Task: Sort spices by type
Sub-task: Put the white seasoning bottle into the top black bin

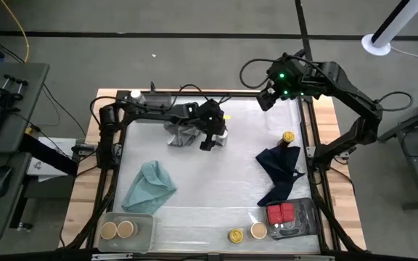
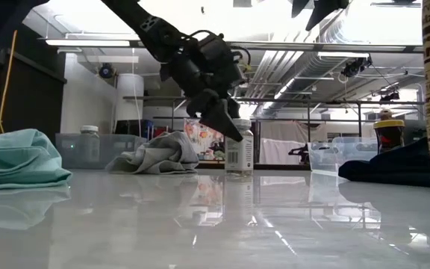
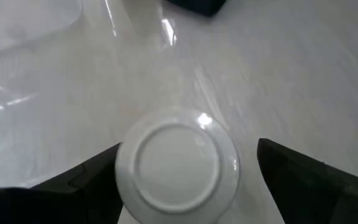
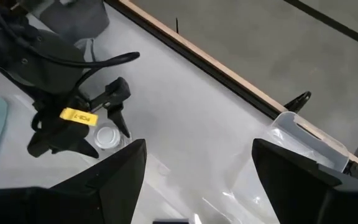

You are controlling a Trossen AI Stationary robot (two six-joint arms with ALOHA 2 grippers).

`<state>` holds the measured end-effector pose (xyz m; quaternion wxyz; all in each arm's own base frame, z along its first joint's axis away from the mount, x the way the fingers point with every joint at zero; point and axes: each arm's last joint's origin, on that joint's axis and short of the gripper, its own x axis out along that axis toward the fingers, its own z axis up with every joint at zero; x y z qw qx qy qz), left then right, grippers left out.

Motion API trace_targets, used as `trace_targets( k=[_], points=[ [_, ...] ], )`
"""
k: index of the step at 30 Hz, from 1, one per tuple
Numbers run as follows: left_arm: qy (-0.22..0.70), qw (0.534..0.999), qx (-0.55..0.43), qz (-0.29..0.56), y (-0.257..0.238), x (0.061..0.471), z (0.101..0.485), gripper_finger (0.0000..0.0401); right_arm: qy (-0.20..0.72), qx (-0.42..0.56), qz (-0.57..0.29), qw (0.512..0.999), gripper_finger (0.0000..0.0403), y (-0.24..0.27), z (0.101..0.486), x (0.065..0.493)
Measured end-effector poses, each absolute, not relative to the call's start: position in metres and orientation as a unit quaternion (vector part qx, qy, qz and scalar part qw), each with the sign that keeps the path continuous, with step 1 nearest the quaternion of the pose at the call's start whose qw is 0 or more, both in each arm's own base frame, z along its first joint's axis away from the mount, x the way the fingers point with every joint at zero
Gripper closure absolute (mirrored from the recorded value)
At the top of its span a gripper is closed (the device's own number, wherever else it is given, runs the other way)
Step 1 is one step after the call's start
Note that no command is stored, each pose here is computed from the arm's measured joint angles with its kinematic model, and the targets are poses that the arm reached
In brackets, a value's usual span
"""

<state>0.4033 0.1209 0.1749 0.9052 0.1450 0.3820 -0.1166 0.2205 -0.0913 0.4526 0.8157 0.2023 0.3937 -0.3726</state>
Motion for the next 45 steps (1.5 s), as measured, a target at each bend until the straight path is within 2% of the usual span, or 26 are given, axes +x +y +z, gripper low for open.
trace_targets(
  k=[5, 8, 11, 16, 18, 20, 23, 27, 31, 33, 36, 40, 45],
  points=[
    [0.383, 0.904, 0.148, -0.119, 0.120, 0.403, 0.175, 0.0080, 0.397, 0.200, -0.371, 0.815, 0.0111, -0.092, 0.451, 0.223],
    [0.385, 0.903, 0.148, -0.120, 0.120, 0.403, 0.175, 0.0100, 0.398, 0.200, -0.371, 0.815, 0.0111, -0.092, 0.451, 0.223],
    [0.395, 0.899, 0.159, -0.107, 0.119, 0.403, 0.173, 0.0139, 0.397, 0.199, -0.372, 0.815, 0.0111, -0.092, 0.451, 0.223],
    [0.395, 0.904, 0.135, -0.088, 0.118, 0.405, 0.174, 0.0232, 0.396, 0.199, -0.372, 0.815, 0.0111, -0.092, 0.451, 0.223],
    [0.400, 0.905, 0.126, -0.076, 0.118, 0.401, 0.180, 0.0246, 0.397, 0.198, -0.371, 0.816, 0.0111, -0.092, 0.451, 0.223],
    [0.387, 0.913, 0.117, -0.055, 0.124, 0.394, 0.198, 0.0246, 0.399, 0.191, -0.370, 0.817, 0.0111, -0.092, 0.451, 0.223],
    [0.335, 0.935, 0.114, -0.001, 0.140, 0.371, 0.251, 0.0246, 0.391, 0.174, -0.385, 0.818, 0.0111, -0.095, 0.452, 0.223],
    [0.297, 0.940, 0.109, 0.127, 0.160, 0.318, 0.319, 0.0246, 0.375, 0.162, -0.403, 0.819, 0.0111, -0.102, 0.455, 0.224],
    [0.291, 0.906, 0.069, 0.298, 0.180, 0.254, 0.347, 0.0246, 0.366, 0.160, -0.411, 0.819, 0.0111, -0.112, 0.454, 0.226],
    [0.300, 0.881, 0.016, 0.366, 0.188, 0.224, 0.339, 0.0246, 0.367, 0.158, -0.413, 0.818, 0.0111, -0.116, 0.454, 0.226],
    [0.323, 0.842, -0.079, 0.425, 0.189, 0.188, 0.311, 0.0246, 0.367, 0.161, -0.416, 0.817, 0.0111, -0.121, 0.452, 0.226],
    [0.284, 0.798, -0.164, 0.506, 0.186, 0.160, 0.295, 0.0246, 0.375, 0.163, -0.418, 0.811, 0.0111, -0.127, 0.445, 0.227],
    [0.273, 0.736, -0.221, 0.578, 0.187, 0.148, 0.274, 0.0246, 0.390, 0.165, -0.407, 0.809, 0.0111, -0.131, 0.434, 0.231]
  ],
)
